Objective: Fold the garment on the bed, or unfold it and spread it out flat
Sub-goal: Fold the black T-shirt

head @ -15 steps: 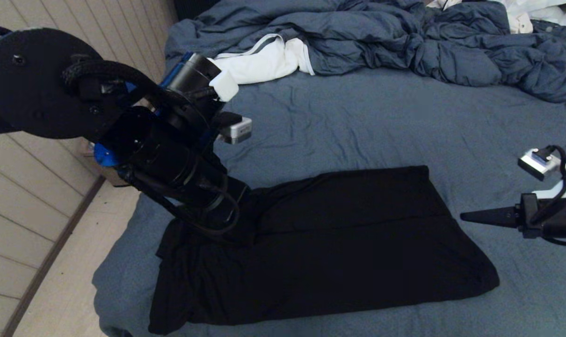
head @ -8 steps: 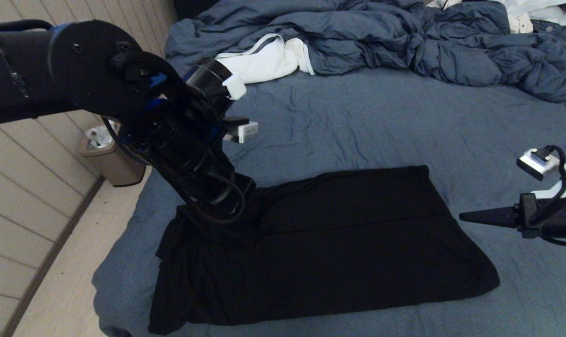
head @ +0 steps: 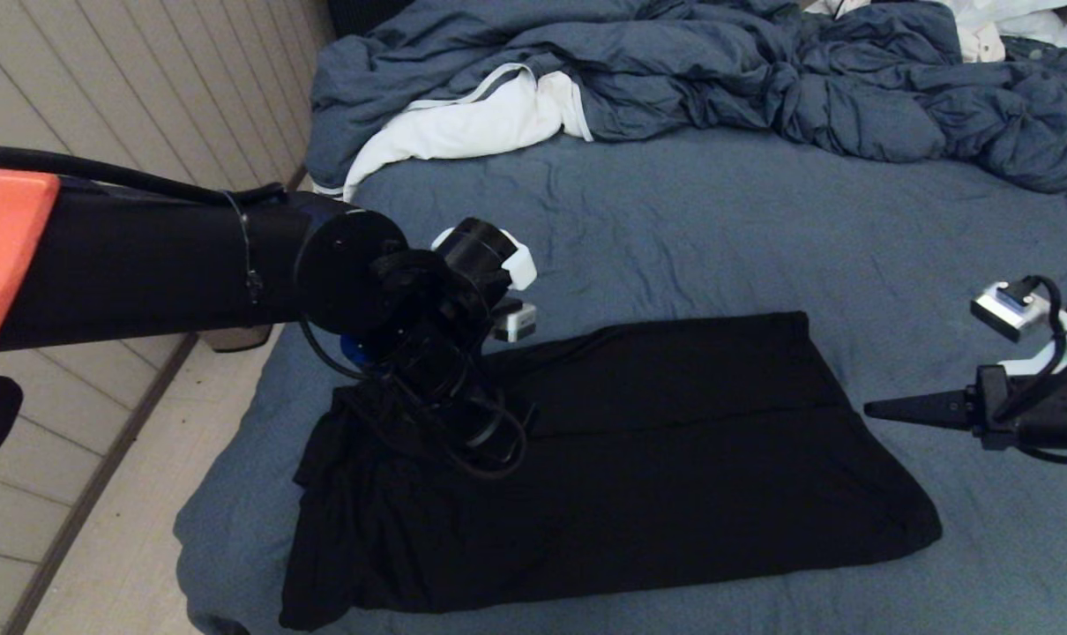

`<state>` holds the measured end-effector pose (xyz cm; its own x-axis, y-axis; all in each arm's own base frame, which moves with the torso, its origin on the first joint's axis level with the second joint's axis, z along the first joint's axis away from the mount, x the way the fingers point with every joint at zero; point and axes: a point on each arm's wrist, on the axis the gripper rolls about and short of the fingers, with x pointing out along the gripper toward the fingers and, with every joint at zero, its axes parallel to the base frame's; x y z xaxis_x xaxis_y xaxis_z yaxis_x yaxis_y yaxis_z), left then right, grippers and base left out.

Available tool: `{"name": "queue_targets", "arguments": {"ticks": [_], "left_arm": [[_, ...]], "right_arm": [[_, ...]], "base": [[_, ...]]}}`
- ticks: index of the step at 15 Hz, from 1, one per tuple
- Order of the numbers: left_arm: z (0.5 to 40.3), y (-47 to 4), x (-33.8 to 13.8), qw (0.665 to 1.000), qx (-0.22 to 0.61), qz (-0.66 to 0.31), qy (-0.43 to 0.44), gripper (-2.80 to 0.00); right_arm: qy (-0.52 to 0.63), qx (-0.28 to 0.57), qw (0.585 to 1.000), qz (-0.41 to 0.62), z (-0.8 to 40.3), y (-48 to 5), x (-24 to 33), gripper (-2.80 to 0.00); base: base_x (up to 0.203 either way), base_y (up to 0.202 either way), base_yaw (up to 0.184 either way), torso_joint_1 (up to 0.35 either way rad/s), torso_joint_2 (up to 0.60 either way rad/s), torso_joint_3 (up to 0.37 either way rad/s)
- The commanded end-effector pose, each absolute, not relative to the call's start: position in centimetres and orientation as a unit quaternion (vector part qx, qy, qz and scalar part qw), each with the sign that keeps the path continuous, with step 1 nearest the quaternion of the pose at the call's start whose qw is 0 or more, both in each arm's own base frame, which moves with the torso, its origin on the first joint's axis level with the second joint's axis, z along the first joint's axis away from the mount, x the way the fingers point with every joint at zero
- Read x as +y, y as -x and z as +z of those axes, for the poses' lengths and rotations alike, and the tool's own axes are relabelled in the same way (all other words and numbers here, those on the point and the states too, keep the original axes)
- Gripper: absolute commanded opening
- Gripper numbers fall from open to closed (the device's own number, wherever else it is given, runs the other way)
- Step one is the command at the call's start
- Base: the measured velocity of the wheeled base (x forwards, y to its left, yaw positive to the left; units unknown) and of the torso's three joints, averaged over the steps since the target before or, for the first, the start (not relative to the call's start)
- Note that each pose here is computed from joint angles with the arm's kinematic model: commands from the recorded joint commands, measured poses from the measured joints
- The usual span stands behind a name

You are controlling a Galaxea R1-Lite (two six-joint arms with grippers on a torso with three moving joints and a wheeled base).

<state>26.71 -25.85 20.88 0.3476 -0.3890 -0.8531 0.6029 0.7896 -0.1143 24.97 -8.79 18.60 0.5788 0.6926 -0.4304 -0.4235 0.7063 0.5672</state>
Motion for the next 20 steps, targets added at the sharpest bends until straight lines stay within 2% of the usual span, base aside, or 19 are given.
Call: {"name": "queue_targets", "arguments": {"ticks": [1, 4, 7, 12, 13, 17, 20], "left_arm": [[20.2, -27.1, -27.1, 0.811, 0.486, -0.308, -0.109, -2.8], [20.2, -27.2, -28.9, 0.818, 0.478, -0.309, -0.089, -2.8], [19.6, -28.2, -29.8, 0.84, 0.453, -0.292, -0.058, -2.8], [18.7, -28.5, -30.0, 0.841, 0.459, -0.282, -0.061, -2.8], [18.8, -28.5, -30.0, 0.841, 0.459, -0.282, -0.06, 0.0], [20.7, -28.2, -29.6, 0.862, 0.437, -0.255, -0.024, 0.0], [24.6, -26.3, -28.6, 0.875, 0.4, -0.271, 0.004, 0.0]], "right_arm": [[-0.208, 0.326, 0.863, 0.326, 18.5, -25.0, -8.8, -2.8], [-0.208, 0.327, 0.863, 0.325, 18.5, -25.0, -8.8, -2.8], [-0.208, 0.328, 0.862, 0.325, 18.5, -25.0, -8.7, -2.8], [-0.21, 0.331, 0.86, 0.326, 18.2, -25.1, -8.7, -2.8], [-0.21, 0.331, 0.86, 0.327, 18.2, -25.1, -8.7, -2.8], [-0.21, 0.332, 0.86, 0.327, 18.2, -25.1, -8.7, -2.8], [-0.21, 0.33, 0.861, 0.326, 18.2, -25.1, -8.7, -2.8]], "base": [[0.0, 0.0, 0.0, 0.0, 0.0, 0.0], [0.0, 0.0, 0.0, 0.0, 0.0, 0.0], [0.0, 0.0, 0.0, 0.0, 0.0, 0.0], [0.0, 0.0, 0.0, 0.0, 0.0, 0.0], [0.0, 0.0, 0.0, 0.0, 0.0, 0.0], [0.0, 0.0, 0.0, 0.0, 0.0, 0.0], [0.0, 0.0, 0.0, 0.0, 0.0, 0.0]]}}
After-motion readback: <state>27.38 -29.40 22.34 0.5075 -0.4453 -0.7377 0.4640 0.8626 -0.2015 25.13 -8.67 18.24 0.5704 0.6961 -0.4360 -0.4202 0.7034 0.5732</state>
